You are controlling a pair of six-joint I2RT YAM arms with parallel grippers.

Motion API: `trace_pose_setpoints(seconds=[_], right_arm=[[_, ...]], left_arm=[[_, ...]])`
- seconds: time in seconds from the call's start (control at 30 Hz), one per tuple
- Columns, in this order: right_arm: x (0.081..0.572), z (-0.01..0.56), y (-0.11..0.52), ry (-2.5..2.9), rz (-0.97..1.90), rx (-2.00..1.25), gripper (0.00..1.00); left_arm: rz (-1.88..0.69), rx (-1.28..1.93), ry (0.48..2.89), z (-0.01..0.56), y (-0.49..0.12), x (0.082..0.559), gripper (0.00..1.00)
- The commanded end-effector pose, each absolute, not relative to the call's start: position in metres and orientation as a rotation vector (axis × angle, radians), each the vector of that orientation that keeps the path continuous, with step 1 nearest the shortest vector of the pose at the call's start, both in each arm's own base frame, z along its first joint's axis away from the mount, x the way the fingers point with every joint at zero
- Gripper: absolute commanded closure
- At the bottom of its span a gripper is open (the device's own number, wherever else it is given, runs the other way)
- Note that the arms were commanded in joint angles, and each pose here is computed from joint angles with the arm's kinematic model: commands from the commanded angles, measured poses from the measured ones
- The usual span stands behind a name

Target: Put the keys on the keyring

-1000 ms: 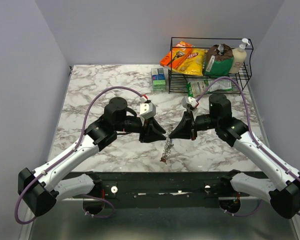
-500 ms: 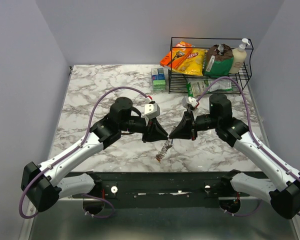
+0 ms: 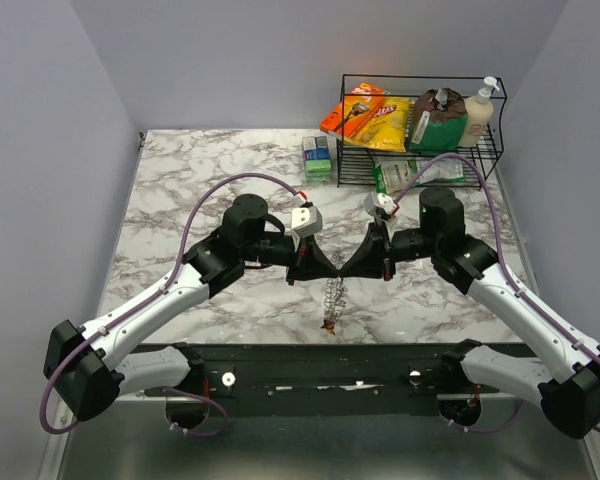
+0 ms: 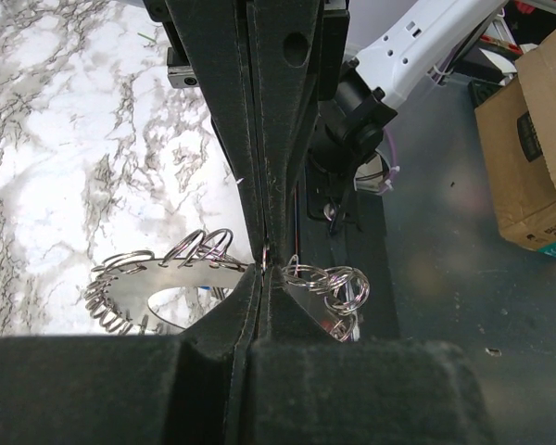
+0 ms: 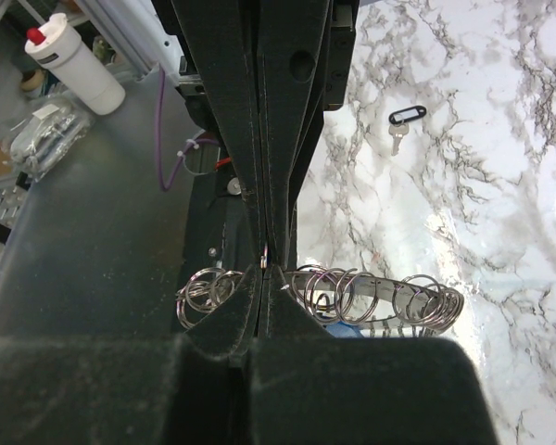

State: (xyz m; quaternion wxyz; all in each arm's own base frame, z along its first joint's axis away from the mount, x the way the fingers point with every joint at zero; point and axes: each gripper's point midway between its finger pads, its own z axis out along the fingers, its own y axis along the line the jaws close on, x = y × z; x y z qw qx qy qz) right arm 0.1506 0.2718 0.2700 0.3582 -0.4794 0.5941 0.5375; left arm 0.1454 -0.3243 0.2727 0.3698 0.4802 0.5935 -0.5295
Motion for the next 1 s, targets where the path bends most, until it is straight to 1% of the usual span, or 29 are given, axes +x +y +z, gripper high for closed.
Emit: trace_pose_setpoints(seconds=[0.0, 0.13, 0.17, 0.23, 0.27, 0.33, 0.37, 0.57, 0.63, 0.67, 0.77, 0.87, 0.93, 0.97], right_arm=[[0.145, 0.292, 0.272, 1.439, 1.392, -1.257, 0.99], [0.146, 0.296, 0.271, 1.429, 1.370, -1.246, 0.97], [0.147, 0.297, 0.271, 1.429, 1.363, -1.242, 0.92], [0.148, 0.299, 0.271, 1.445, 1.360, -1.217, 0.88], [0.149, 0.301, 0.270, 1.442, 1.354, -1.211, 0.81], [0.151, 0.305, 0.269, 1.438, 1.330, -1.190, 0.74], [0.152, 0.304, 0.269, 1.438, 1.326, -1.184, 0.68], [0.162, 0.311, 0.264, 1.445, 1.230, -1.103, 0.50], [0.167, 0.311, 0.262, 1.459, 1.191, -1.063, 0.47], [0.168, 0.312, 0.260, 1.456, 1.181, -1.054, 0.43], [0.170, 0.314, 0.258, 1.449, 1.155, -1.033, 0.37], [0.170, 0.314, 0.258, 1.446, 1.153, -1.029, 0.32], [0.171, 0.314, 0.258, 1.447, 1.154, -1.028, 0.31], [0.171, 0.314, 0.258, 1.444, 1.154, -1.030, 0.30]], left_arm=[[-1.336, 1.241, 1.497, 0.272, -0.327, 0.146, 1.00], [-1.280, 1.225, 1.524, 0.266, -0.324, 0.151, 1.00], [-1.265, 1.222, 1.518, 0.266, -0.322, 0.151, 1.00], [-1.230, 1.215, 1.508, 0.267, -0.320, 0.154, 1.00], [-1.218, 1.212, 1.500, 0.268, -0.318, 0.154, 1.00], [-1.200, 1.216, 1.481, 0.269, -0.317, 0.154, 1.00], [-1.192, 1.218, 1.467, 0.270, -0.315, 0.153, 1.00], [-1.135, 1.201, 1.451, 0.276, -0.310, 0.157, 1.00], [-1.096, 1.215, 1.451, 0.274, -0.307, 0.159, 1.00], [-1.075, 1.216, 1.447, 0.276, -0.305, 0.159, 1.00], [-1.019, 1.240, 1.436, 0.277, -0.300, 0.160, 1.00], [-0.953, 1.267, 1.407, 0.278, -0.293, 0.161, 1.00], [-0.919, 1.279, 1.393, 0.277, -0.290, 0.161, 1.00], [-0.883, 1.300, 1.352, 0.280, -0.287, 0.161, 1.00]])
